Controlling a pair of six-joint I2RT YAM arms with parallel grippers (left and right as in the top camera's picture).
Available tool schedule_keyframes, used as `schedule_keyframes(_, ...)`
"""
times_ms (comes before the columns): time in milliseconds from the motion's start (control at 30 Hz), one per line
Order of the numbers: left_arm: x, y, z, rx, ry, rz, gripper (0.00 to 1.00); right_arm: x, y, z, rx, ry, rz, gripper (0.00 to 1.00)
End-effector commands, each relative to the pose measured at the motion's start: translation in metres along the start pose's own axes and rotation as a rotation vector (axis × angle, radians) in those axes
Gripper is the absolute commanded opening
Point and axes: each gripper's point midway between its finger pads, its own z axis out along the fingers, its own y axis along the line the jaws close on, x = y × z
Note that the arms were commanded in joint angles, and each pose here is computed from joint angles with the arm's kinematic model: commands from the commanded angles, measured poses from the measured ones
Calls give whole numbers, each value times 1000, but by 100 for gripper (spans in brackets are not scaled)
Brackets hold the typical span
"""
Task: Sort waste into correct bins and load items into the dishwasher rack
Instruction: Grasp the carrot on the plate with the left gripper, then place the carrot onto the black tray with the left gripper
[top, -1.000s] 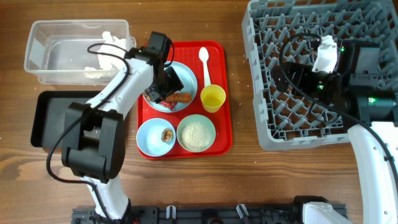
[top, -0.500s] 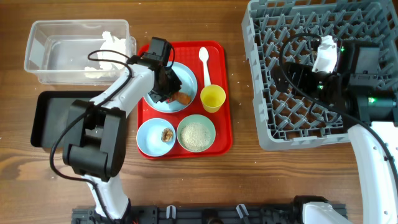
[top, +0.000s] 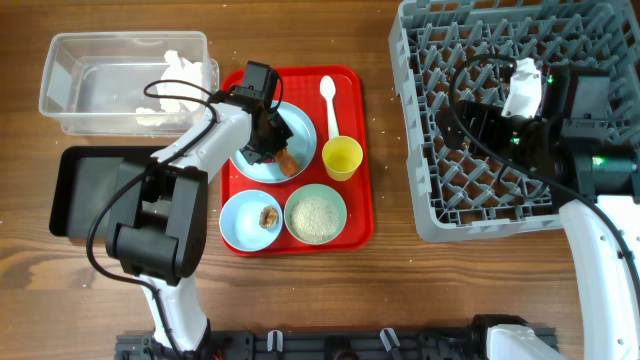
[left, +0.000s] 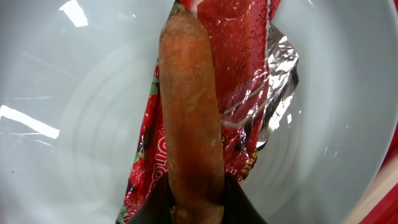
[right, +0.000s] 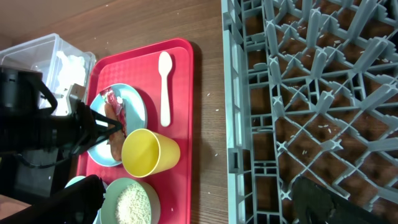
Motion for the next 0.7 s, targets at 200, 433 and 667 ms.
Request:
schedule_keyframes(200, -11, -35, -65, 74, -7, 124, 18, -3, -2, 0, 16, -5, 2, 100)
schedule_keyframes(433, -15, -13, -144, 73, -74, 154, 17, -2, -2, 0, 17, -1, 3, 100)
schedule_keyframes(667, -55, 146, -214, -164, -135, -226, 14, -3, -2, 0, 16, -5, -5, 100)
